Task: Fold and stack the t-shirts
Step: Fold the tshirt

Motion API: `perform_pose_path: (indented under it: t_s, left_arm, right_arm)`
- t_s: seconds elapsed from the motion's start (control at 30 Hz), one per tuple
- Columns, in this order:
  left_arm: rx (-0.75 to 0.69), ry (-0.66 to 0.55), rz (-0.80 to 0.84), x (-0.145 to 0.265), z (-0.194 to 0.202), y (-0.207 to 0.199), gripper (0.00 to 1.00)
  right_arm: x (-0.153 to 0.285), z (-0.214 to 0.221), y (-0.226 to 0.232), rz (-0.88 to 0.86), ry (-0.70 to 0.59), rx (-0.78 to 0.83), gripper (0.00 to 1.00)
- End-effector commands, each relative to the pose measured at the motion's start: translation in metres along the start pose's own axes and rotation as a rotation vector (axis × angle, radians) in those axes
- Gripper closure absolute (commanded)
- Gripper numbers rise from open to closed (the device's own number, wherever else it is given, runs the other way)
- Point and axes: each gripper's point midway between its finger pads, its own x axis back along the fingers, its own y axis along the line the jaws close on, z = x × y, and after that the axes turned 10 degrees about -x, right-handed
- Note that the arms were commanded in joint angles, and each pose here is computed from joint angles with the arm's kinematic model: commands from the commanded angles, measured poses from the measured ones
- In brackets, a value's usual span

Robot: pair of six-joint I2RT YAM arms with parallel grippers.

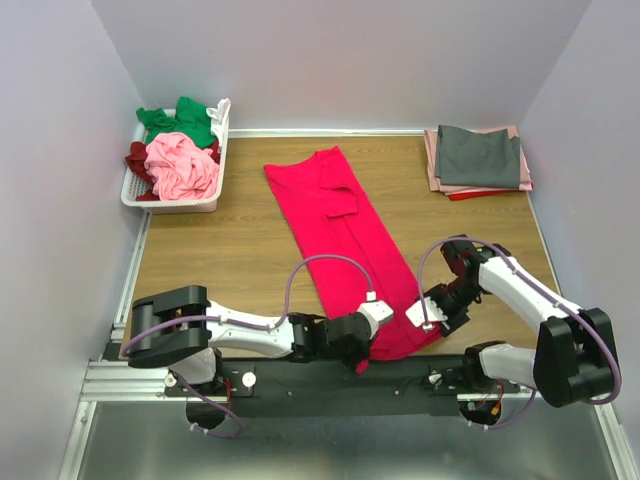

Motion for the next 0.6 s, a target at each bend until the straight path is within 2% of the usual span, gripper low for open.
perform_pose_path:
  t_s: [0.0, 0.13, 0.2, 0.3, 0.57]
  left_arm:
    - [0.05, -0.067, 0.036, 0.004, -0.02, -0.001, 1.0]
    - [0.063, -0.088, 0.05, 0.005, -0.027, 0.001, 1.0]
    - [0.063, -0.087, 0.068, 0.004, -0.026, -0.001, 1.0]
    - [0.062, -0.074, 0.08, 0.001, -0.022, -0.003, 1.0]
    - [0.081, -0.066, 0.102, 0.003, -0.019, -0.007, 1.0]
  right_arm:
    - [-0.003, 0.005, 0.013, -0.084, 0.04, 0.131, 0.35]
    - [-0.001, 0.001, 0.014, -0.096, 0.045, 0.187, 0.35]
    - [-0.001, -0.006, 0.015, -0.104, 0.026, 0.219, 0.29]
    - [0.001, -0.018, 0.015, -0.121, 0.003, 0.235, 0.28]
    - [-0.008, -0.036, 0.013, -0.153, -0.033, 0.195, 0.3]
